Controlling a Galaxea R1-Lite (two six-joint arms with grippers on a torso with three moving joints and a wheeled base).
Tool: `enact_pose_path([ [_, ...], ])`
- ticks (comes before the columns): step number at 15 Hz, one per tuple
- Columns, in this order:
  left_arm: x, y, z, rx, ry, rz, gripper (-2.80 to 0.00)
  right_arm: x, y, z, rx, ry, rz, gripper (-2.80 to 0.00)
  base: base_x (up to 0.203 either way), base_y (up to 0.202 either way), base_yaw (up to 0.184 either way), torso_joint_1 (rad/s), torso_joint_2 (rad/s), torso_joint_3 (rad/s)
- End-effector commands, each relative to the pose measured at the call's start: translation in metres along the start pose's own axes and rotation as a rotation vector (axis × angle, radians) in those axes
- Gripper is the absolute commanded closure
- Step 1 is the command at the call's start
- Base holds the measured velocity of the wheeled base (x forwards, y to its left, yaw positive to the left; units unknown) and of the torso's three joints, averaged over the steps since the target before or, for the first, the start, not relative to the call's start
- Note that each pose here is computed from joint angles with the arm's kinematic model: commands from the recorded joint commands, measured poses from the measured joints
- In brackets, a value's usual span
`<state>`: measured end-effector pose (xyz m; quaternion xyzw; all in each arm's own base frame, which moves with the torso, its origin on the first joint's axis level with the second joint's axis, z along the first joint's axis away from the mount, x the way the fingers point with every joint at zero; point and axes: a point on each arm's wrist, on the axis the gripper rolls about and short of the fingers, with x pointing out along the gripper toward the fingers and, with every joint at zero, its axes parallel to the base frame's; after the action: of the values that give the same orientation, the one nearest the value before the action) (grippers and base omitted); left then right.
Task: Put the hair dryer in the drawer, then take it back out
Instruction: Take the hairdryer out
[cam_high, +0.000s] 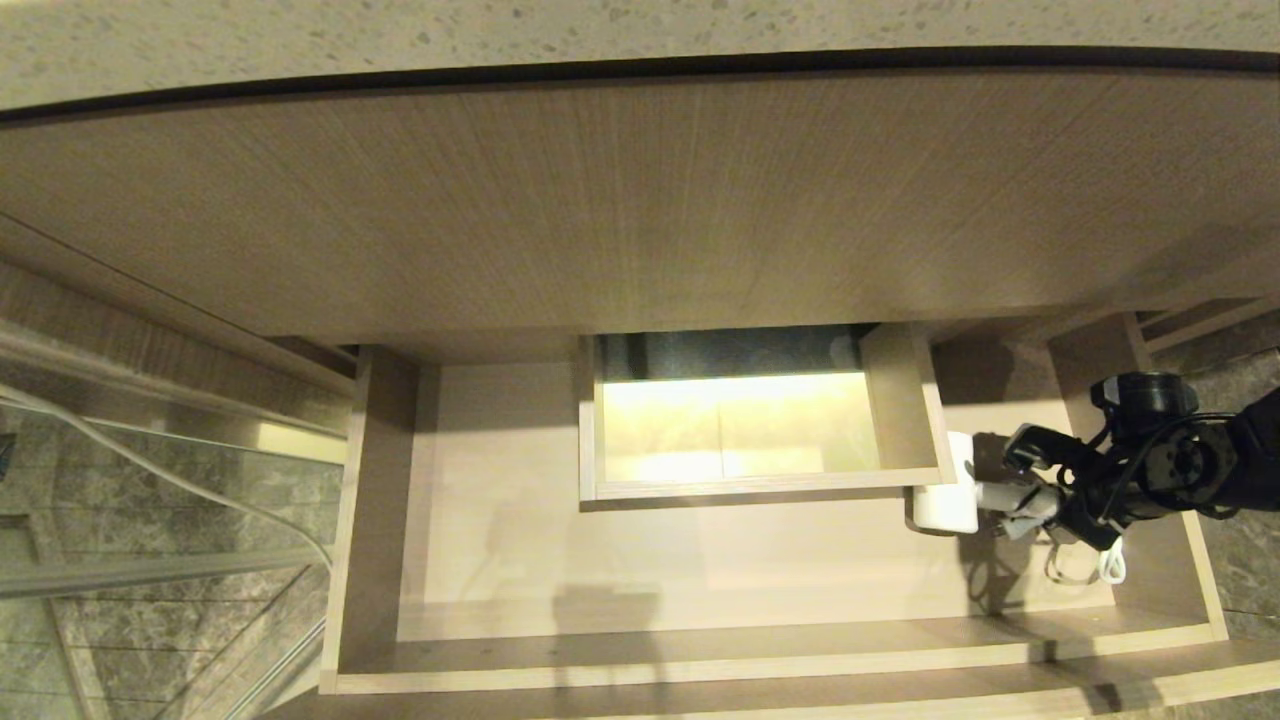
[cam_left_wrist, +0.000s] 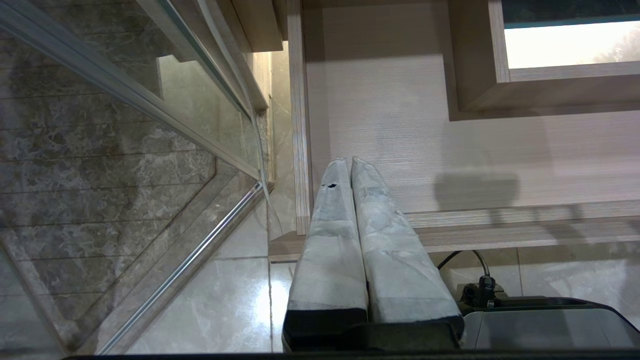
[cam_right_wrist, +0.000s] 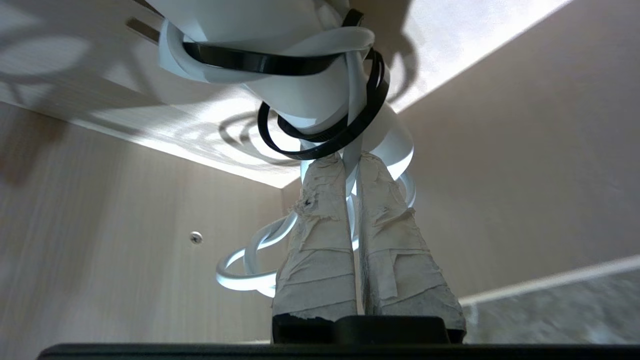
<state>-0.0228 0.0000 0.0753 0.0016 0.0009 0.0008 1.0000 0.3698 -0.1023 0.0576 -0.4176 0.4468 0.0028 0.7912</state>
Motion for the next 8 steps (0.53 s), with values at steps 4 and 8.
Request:
enact_pose_path([
  [4, 0.0, 0.0, 0.0, 0.0, 0.0, 0.0, 0.0, -0.026, -0.014, 0.003, -0.013, -0.038, -0.058, 0.0, 0.0, 0.0, 0.0, 0.0, 0.0, 0.0],
  [8, 0.0, 0.0, 0.0, 0.0, 0.0, 0.0, 0.0, -0.042, -0.02, 0.003, -0.034, -0.057, -0.088, 0.0, 0.0, 0.0, 0.0, 0.0, 0.0, 0.0],
])
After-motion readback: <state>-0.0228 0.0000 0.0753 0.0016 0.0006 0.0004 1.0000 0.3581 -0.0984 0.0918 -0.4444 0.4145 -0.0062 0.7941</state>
